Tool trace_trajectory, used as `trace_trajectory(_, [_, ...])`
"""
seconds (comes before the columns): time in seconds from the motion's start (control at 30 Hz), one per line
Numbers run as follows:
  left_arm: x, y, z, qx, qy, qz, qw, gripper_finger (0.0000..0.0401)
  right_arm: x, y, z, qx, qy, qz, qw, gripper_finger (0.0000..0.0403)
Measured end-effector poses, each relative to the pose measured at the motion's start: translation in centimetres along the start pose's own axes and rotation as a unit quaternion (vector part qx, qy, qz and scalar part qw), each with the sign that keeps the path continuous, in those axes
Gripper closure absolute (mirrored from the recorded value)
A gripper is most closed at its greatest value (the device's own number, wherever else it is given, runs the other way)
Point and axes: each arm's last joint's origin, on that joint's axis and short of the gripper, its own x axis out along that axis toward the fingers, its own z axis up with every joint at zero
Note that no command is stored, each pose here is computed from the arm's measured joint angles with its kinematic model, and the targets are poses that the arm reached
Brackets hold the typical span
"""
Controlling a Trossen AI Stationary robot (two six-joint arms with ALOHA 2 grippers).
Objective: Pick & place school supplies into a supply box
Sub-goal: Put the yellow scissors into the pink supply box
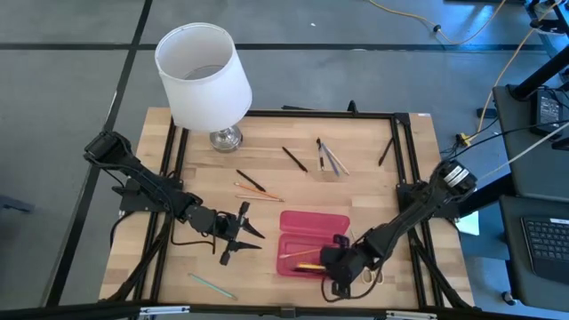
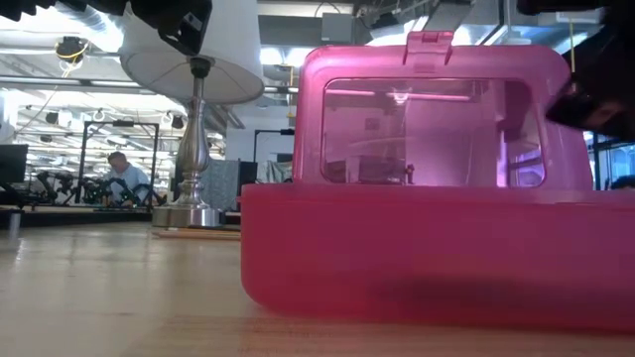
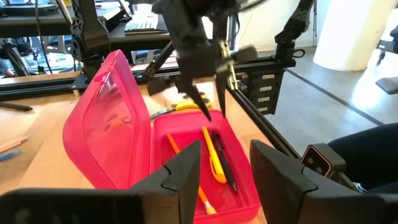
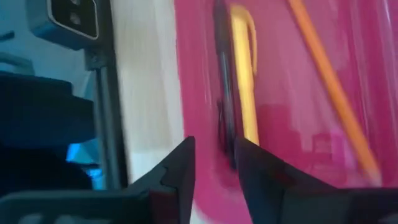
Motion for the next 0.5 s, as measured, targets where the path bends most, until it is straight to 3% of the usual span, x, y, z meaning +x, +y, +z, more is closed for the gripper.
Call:
trace_trajectory(0.2, [0.0, 0.0, 0.0, 0.0, 0.0, 0.0, 1.0, 0.0273, -3.7, 0.7, -2.1, 0.103, 0.022, -0.018, 0.994, 0.0286])
trace_trajectory(0.33, [0.0, 0.0, 0.0, 0.0, 0.0, 0.0, 1.0, 0.0272, -4.7, 0.6, -4.2, 0.208, 0.053, -0.071, 0.974, 0.0286])
trace_trajectory(0.5, [0.0, 0.0, 0.0, 0.001, 0.0, 0.0, 1.0, 0.0269, -4.5, 0.9, -6.8, 0.261, 0.087, -0.127, 0.953, 0.0286])
